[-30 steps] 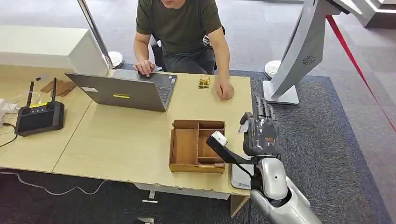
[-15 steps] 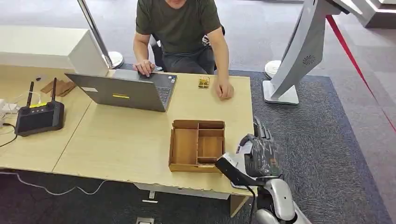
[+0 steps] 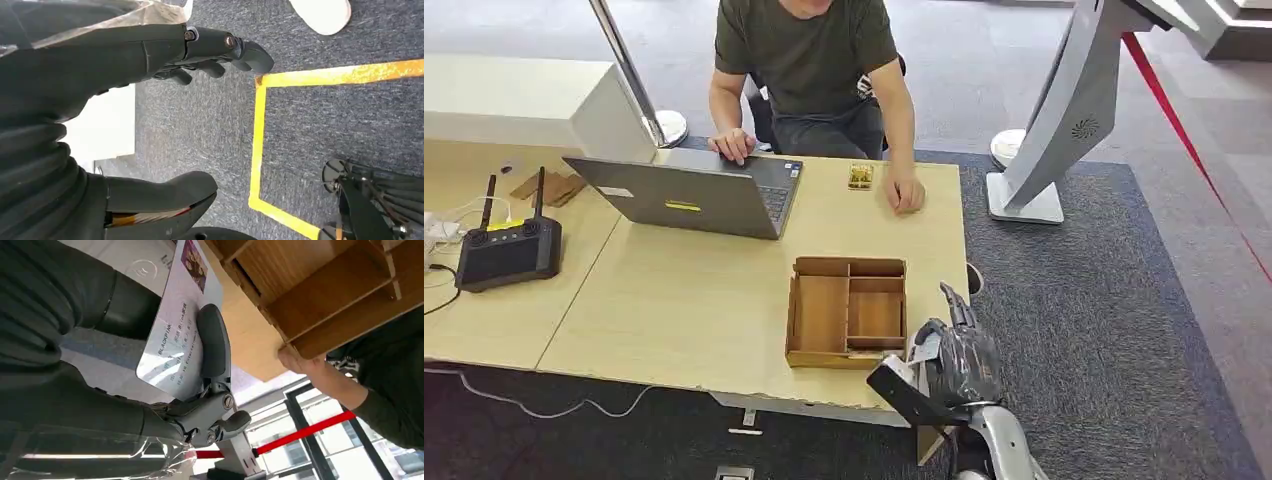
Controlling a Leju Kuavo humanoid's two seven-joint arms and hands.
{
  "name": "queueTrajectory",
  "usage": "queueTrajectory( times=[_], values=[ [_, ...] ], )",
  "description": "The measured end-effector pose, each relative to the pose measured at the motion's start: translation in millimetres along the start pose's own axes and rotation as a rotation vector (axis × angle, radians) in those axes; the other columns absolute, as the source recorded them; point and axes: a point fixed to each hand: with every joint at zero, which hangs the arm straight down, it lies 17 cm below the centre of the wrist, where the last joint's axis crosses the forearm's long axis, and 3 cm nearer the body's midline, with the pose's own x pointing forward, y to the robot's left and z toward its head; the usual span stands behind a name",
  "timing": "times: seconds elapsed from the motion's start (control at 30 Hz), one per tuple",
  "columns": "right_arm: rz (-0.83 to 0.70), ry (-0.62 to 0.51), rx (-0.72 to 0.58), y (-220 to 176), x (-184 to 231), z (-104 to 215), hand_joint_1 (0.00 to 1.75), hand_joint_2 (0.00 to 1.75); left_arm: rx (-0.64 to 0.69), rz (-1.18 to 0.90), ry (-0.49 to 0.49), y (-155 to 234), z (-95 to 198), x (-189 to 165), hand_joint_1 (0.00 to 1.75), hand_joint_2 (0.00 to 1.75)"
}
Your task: Pass the card to the sensor for recognition and then transmit it.
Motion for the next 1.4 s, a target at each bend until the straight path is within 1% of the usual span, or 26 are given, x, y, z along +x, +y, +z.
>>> queueTrajectory(
  times=[0.27,0.57,1.1,1.3,1.4],
  values=[
    [0.003,0.038,0.029,16.7,-15.2,4.1,1.75,1.75,0.004,0.024,0.007,1.3,-0.2,-0.5,0.0,1.75],
    [0.016,0.058,0.05,26.5,-23.8,6.7,1.75,1.75,0.004,0.026,0.008,1.3,-0.2,-0.5,0.0,1.75],
    [0.024,0.07,0.064,32.6,-28.4,8.6,1.75,1.75,0.002,0.031,0.011,1.1,-0.2,-1.0,0.0,1.75],
    [0.016,0.104,0.067,35.6,-39.1,10.5,1.75,1.75,-0.002,0.052,0.02,0.4,-0.2,-2.2,0.0,1.75],
    [-0.004,0.123,0.034,29.1,-46.5,8.9,1.75,1.75,-0.002,0.063,0.028,0.6,-0.2,-3.3,0.0,1.75]
  ],
)
